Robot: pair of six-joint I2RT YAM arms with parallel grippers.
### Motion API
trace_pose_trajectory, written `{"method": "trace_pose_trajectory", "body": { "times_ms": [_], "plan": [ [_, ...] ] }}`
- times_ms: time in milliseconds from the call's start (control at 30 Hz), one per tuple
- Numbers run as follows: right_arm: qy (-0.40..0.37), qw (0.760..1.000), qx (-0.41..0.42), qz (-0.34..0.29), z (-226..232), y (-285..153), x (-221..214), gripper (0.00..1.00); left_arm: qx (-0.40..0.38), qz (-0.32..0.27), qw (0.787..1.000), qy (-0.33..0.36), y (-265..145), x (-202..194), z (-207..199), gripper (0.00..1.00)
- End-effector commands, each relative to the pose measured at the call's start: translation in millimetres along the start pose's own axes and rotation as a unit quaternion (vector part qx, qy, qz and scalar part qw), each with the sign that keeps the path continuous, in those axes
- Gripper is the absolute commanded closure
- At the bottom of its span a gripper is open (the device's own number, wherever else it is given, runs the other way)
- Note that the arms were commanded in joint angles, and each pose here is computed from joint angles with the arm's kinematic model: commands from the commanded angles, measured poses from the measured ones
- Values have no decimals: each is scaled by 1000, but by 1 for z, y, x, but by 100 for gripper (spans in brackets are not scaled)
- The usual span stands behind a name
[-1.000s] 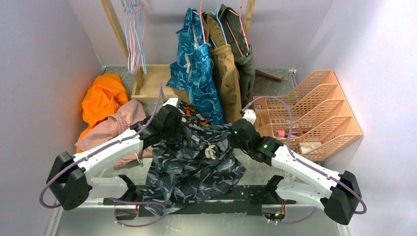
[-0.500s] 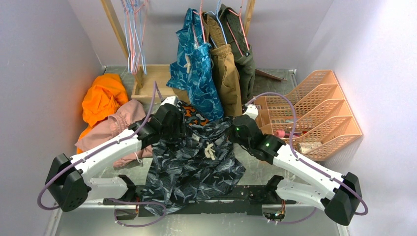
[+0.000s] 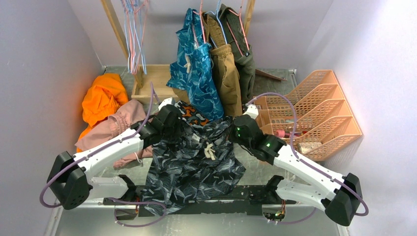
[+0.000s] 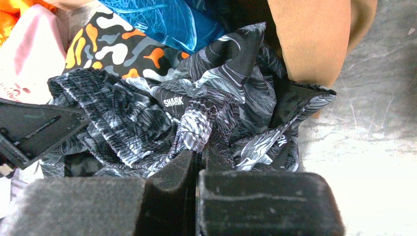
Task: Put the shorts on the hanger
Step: Adjust the shorts at the center of the board.
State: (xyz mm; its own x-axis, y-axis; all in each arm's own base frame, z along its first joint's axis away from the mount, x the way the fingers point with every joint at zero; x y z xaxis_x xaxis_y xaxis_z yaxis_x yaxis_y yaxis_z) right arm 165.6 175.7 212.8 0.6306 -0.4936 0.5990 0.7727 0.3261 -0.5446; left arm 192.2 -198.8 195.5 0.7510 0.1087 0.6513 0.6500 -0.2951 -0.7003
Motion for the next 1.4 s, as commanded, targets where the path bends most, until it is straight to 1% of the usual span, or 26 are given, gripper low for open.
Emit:
{"method": "trace_pose_trajectory", "body": {
  "times_ms": [0,200,333,400,500,700,800,967,1067,1167,1267,1367],
  "plan": [
    [4,1000,22,-18,8,-8,11,100,27,4,1000,10,1,-2,5,93],
    [-52,998,20,-7,-2,-15,10,100,81,-23,994,68,-23,12,20,93],
    [-88,996,3,11,-11,-16,5,75,107,-21,988,105,-32,23,26,93],
    [-105,994,3,20,-14,-16,4,65,115,-16,986,119,-32,26,27,93],
    [-132,990,7,38,-15,-16,1,55,117,-14,985,128,-32,31,27,93],
    [-186,978,28,85,-8,-13,-2,39,109,-16,985,135,-30,39,25,93],
    [-203,975,31,89,-7,-12,-1,34,109,-17,984,137,-30,43,23,93],
    [-233,969,-2,86,-5,-5,4,34,108,-17,984,139,-31,45,23,93],
    [-245,966,-15,83,-2,0,2,36,107,-19,984,138,-32,45,23,93],
    [-251,965,-5,79,6,4,-2,39,104,-20,985,137,-33,45,23,93],
    [-254,964,1,83,11,11,-4,44,97,-20,986,137,-34,46,21,93],
    [-254,965,-13,71,14,16,-2,58,94,-21,986,139,-36,48,20,93]
  ]
}}
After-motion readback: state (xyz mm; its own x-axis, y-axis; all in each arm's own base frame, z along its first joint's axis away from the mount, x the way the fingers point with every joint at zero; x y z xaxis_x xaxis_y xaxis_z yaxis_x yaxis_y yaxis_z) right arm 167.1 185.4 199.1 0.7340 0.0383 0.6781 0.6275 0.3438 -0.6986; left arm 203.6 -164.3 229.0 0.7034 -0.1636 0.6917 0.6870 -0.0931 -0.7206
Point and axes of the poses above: each gripper's point midway between its finger pads, its own y axis out along the fingers, its own z axis along the line the jaws close on, x = y × z, the point moved 9 cm from there along -y, back along the fingers, and after that the axes turned 12 degrees about y, right-handed, at the moved point
